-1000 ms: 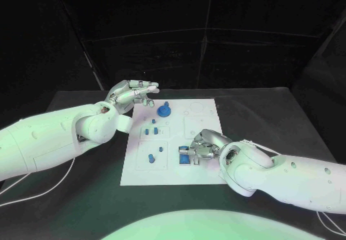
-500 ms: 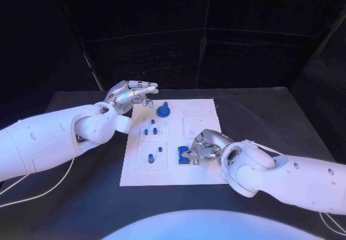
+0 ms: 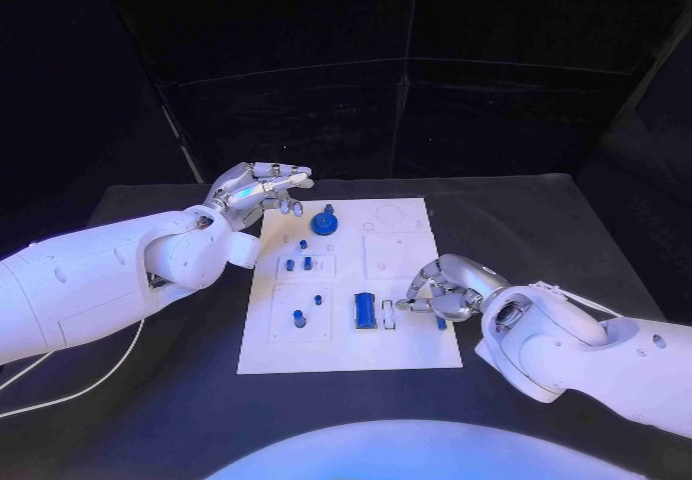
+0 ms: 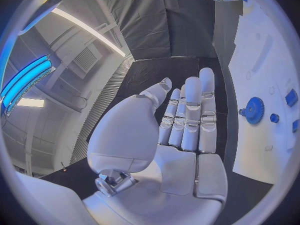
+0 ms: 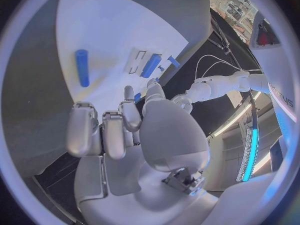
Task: Assemble the parts on the task board
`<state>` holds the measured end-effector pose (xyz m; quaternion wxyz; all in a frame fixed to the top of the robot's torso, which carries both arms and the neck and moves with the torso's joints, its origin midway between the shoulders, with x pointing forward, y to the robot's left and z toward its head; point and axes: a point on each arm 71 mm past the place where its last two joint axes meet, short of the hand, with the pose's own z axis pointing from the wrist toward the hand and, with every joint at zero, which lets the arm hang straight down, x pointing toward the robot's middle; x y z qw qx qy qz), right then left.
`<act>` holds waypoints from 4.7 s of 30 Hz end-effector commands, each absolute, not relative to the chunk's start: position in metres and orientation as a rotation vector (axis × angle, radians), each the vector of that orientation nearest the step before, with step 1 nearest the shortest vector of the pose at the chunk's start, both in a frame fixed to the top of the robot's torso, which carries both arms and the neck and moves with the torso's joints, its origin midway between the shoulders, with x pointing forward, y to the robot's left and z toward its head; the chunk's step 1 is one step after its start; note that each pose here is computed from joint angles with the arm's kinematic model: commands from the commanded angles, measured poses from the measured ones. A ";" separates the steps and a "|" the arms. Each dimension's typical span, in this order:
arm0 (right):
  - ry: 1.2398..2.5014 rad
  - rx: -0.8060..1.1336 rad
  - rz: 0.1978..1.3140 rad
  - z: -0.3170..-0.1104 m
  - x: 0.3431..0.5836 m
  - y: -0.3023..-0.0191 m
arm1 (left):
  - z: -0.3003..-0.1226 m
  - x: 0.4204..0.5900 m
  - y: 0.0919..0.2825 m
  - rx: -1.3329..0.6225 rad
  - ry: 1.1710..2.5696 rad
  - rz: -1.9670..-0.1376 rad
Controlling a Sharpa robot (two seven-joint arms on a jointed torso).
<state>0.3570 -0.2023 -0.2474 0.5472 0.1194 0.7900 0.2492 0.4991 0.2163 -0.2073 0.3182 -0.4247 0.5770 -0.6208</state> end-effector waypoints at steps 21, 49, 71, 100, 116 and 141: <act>1.949 0.202 0.385 -0.260 0.365 -0.244 | -0.205 0.498 0.218 -1.114 1.513 -1.648; 2.030 0.112 0.325 -0.269 0.367 -0.238 | -0.206 0.498 0.219 -1.114 1.512 -1.648; 2.041 -0.111 0.209 -0.273 0.367 -0.221 | -0.206 0.498 0.220 -1.114 1.512 -1.648; 1.897 0.068 0.412 -0.259 0.364 -0.205 | -0.207 0.498 0.220 -1.115 1.515 -1.647; 1.880 0.309 0.559 -0.255 0.362 -0.187 | -0.207 0.497 0.219 -1.116 1.523 -1.651; 2.018 0.353 0.563 -0.273 0.369 -0.160 | -0.207 0.497 0.216 -1.114 1.533 -1.662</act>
